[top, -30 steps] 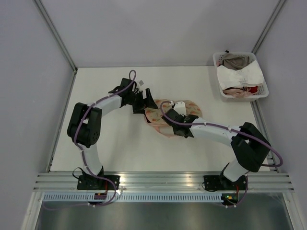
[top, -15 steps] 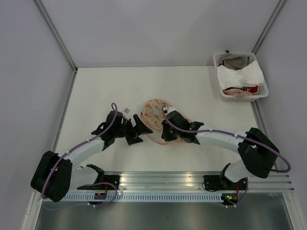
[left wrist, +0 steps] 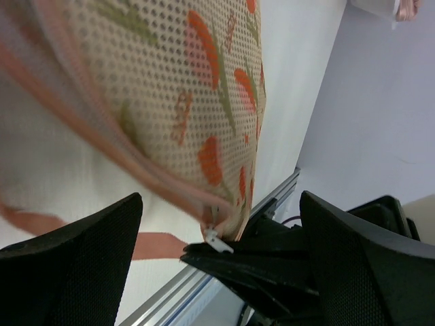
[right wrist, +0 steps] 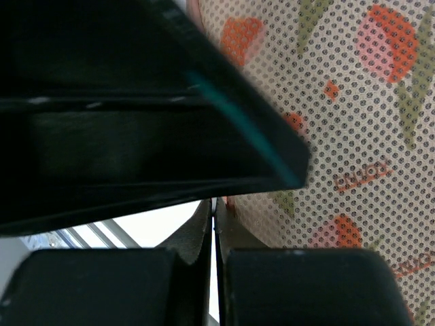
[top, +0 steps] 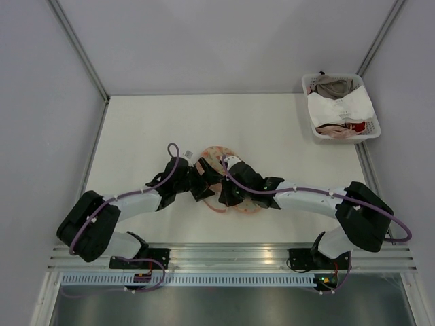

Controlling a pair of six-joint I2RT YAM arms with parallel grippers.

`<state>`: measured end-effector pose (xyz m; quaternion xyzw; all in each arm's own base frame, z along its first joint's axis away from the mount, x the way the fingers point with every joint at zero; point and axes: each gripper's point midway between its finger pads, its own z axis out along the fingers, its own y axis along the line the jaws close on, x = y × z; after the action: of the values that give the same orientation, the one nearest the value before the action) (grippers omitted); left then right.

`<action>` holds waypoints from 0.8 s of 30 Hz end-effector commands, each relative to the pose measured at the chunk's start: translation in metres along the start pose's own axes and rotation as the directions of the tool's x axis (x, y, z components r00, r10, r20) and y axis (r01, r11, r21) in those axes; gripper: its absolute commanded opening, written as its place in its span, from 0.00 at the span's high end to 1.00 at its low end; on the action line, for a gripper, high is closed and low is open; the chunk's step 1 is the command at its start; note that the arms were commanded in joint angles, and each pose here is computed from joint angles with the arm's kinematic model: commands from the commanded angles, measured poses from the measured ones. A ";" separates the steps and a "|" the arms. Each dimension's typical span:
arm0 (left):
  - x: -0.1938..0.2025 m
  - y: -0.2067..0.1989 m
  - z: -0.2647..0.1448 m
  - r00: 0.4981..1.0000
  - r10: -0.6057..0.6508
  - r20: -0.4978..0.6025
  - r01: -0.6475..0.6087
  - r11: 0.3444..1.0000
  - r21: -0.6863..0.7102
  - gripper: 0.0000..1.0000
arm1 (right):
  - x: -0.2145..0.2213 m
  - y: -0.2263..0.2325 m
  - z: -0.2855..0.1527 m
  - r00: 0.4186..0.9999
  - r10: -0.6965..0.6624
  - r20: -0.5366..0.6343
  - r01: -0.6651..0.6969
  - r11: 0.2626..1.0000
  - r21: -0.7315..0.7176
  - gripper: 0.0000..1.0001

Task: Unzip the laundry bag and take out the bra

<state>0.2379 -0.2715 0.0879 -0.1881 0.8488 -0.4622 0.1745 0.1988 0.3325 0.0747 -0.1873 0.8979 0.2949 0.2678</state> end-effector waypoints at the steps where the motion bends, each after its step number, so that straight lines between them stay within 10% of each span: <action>1: -0.020 -0.019 0.017 0.997 -0.006 0.071 0.004 1.000 0.026 0.00 | -0.009 0.009 -0.001 0.999 -0.032 0.034 0.033 0.999 -0.023 0.99; 6: -0.026 -0.003 0.030 0.996 0.004 0.093 -0.001 1.000 -0.024 0.11 | -0.011 0.010 -0.006 0.998 -0.041 0.048 0.042 0.999 -0.012 1.00; 17: -0.043 -0.002 0.041 0.995 0.034 0.091 -0.032 0.999 -0.022 0.78 | 0.002 -0.001 -0.016 0.998 -0.057 0.002 0.057 0.997 0.047 0.99; 24: -0.077 0.011 0.039 0.993 0.035 0.115 -0.029 0.998 -0.051 0.87 | 0.033 -0.008 -0.030 0.991 -0.079 -0.111 0.086 0.994 0.060 1.00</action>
<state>0.2935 -0.2662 0.0576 -0.2226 0.8567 -0.4255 0.1881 0.1824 0.3134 0.0684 -0.2110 0.9101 0.2503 0.2540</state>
